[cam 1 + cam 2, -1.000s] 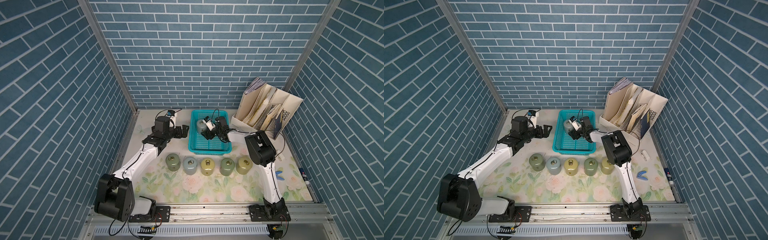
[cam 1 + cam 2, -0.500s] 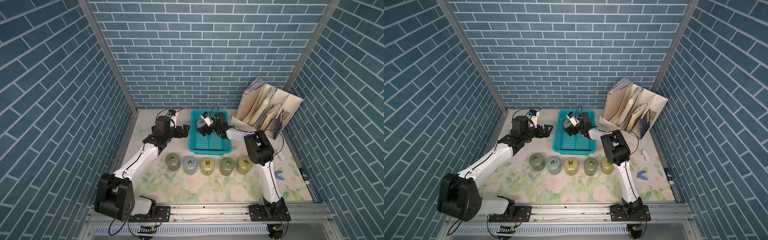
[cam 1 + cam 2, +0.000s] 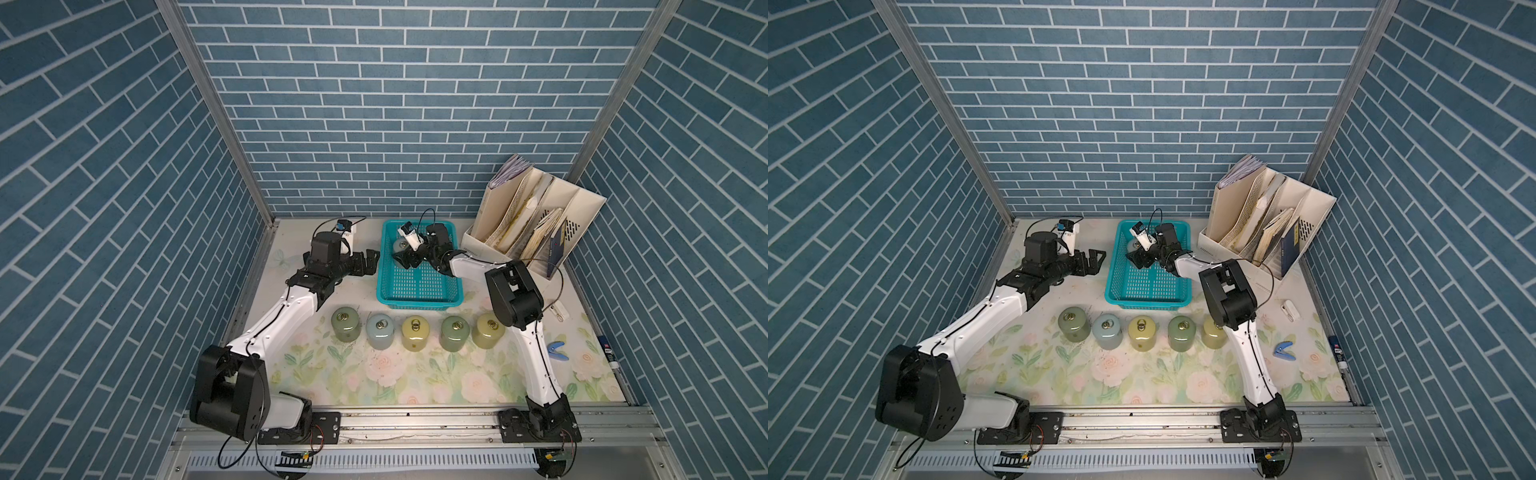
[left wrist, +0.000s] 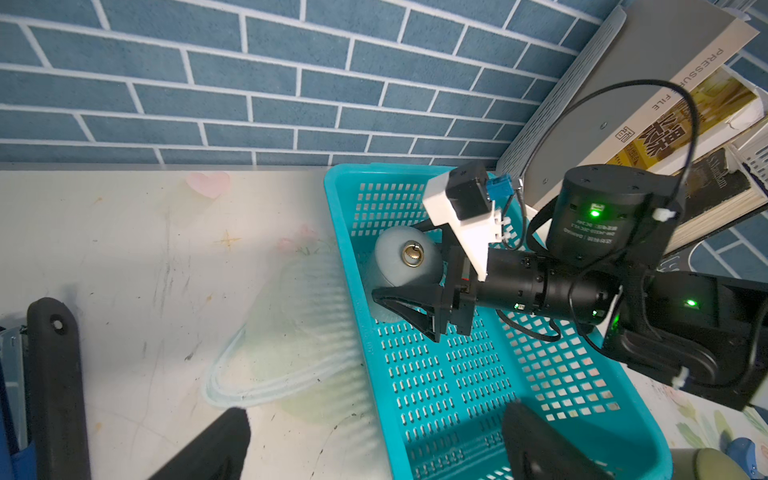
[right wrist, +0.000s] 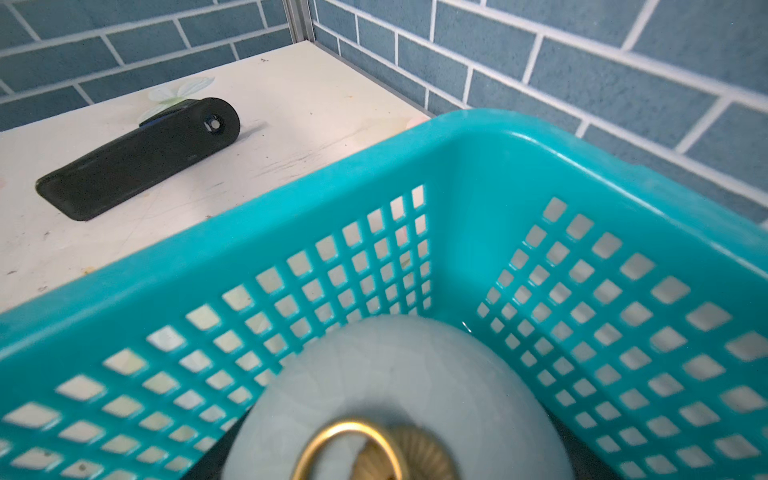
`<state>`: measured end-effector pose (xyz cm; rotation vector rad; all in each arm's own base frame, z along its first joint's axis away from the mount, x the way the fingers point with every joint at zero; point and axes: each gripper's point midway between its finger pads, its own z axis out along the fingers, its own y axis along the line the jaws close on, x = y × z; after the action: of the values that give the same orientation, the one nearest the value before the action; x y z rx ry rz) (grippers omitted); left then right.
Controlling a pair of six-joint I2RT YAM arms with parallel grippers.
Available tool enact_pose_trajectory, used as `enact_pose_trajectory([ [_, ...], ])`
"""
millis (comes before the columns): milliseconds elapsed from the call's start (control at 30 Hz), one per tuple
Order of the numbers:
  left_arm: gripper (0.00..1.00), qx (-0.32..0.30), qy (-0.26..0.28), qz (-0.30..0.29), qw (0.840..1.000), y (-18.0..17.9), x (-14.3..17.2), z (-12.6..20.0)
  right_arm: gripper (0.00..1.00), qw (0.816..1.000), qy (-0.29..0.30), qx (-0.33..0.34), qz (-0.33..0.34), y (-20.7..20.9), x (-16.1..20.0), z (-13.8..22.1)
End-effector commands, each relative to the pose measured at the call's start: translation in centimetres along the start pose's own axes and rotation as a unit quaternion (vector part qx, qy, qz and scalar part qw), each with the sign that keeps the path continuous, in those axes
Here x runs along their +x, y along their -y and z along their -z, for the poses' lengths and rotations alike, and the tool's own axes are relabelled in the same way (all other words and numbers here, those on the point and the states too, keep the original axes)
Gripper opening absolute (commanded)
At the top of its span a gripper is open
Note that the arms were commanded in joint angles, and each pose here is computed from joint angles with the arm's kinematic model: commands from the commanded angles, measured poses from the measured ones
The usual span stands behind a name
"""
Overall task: Take the tea canister out of the basket
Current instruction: Pick up the tea canister from the basket, then place the tea canister at the center of the board.
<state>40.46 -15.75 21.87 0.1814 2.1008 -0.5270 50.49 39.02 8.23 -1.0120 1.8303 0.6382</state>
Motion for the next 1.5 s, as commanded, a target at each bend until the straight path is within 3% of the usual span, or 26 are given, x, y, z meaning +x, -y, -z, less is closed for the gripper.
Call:
enact_pose_trajectory([
  [0,1.00,0.013,0.004,-0.004,1.000,0.7,-0.5,-0.4,0.42,1.000,-0.004,-0.006,-0.004,-0.8,-0.8,2.3],
  [167,1.00,0.030,0.006,-0.001,1.000,1.4,-0.8,-0.5,0.26,0.999,0.019,-0.008,0.029,-2.0,-4.9,6.2],
  [300,1.00,0.035,0.032,-0.006,0.999,2.0,-2.0,0.9,0.00,0.998,0.040,-0.023,0.038,-3.2,-8.3,9.0],
  [500,1.00,-0.037,0.072,-0.006,0.997,0.3,-4.3,4.2,0.00,0.993,0.086,-0.035,0.069,-6.8,-13.8,12.2],
  [833,1.00,-0.140,0.112,0.071,0.981,-7.3,-7.1,9.0,0.00,0.976,0.128,-0.119,0.127,-19.4,-19.0,12.5],
  [1133,1.00,-0.224,0.149,0.144,0.952,-15.1,-8.1,14.0,0.00,0.964,0.122,-0.191,0.142,-29.1,-17.7,8.6],
  [1467,1.00,-0.264,0.143,0.160,0.940,-18.7,-7.0,15.8,0.00,0.963,0.080,-0.214,0.145,-35.9,-14.2,1.5],
])
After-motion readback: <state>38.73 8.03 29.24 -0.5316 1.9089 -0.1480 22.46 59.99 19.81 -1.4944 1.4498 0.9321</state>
